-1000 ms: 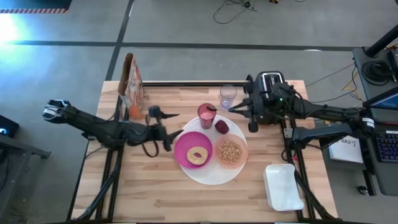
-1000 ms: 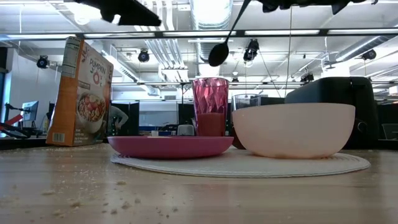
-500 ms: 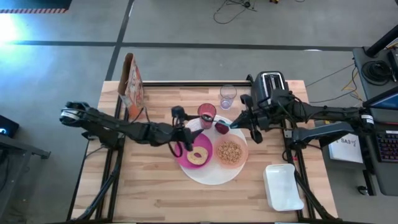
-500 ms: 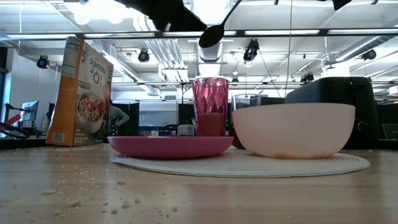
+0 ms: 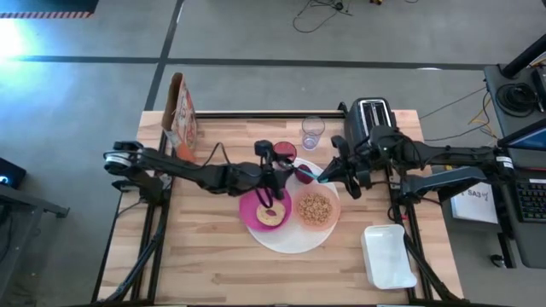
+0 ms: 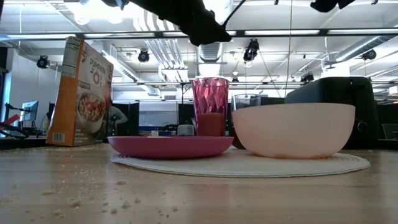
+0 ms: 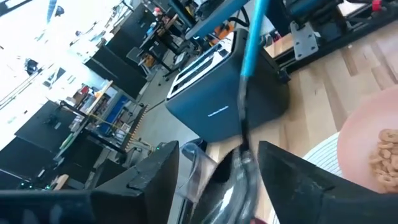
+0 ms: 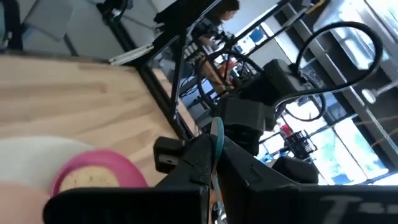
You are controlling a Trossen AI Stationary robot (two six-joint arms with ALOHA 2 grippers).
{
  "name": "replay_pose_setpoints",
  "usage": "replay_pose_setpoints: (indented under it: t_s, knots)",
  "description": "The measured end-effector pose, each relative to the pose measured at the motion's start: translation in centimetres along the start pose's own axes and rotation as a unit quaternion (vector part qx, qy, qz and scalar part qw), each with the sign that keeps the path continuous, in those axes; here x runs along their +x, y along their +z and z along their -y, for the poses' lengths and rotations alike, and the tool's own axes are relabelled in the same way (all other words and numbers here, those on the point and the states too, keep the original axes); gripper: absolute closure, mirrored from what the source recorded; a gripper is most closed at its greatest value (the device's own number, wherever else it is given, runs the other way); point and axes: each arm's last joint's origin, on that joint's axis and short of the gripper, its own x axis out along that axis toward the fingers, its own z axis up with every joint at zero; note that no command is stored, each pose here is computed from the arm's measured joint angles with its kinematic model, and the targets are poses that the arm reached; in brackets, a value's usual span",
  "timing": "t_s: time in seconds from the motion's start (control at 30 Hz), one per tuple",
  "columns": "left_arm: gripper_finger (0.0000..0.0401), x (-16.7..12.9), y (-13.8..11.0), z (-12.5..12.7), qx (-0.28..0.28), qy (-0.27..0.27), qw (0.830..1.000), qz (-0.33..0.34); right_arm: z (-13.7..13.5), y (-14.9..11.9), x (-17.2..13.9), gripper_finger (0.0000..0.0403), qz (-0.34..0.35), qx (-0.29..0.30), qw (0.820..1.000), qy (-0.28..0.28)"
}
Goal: Arrange a breakfast setting
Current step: Put the blue spoon to the right side of the white table mat
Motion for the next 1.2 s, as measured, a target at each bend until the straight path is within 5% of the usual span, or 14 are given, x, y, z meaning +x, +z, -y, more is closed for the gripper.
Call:
replay_pose_setpoints:
  t_s: [0.27, 0.7, 1.0, 1.2]
  knots:
    - [0.0258, 0.37, 0.41, 0.04, -0.01, 0.002, 1.0, 0.002, -0.5, -0.22, -0.27, 0.0394, -0.025, -0.06, 0.998, 0.019]
    - [0.0389, 0.48, 0.43, -0.19, -0.012, 0.001, 1.0, 0.003, -0.4, 0.09, -0.66, 0.0394, -0.026, -0.075, 0.997, 0.012]
    - [0.0381, 0.65, 0.31, -0.42, -0.033, 0.005, 0.999, 0.002, -0.45, 0.06, -0.63, 0.0394, -0.024, -0.068, 0.997, 0.015]
    - [0.0395, 0.64, 0.28, -0.37, -0.025, 0.002, 1.0, 0.002, -0.33, 0.09, -0.64, 0.0394, -0.028, 0.035, 0.999, 0.006]
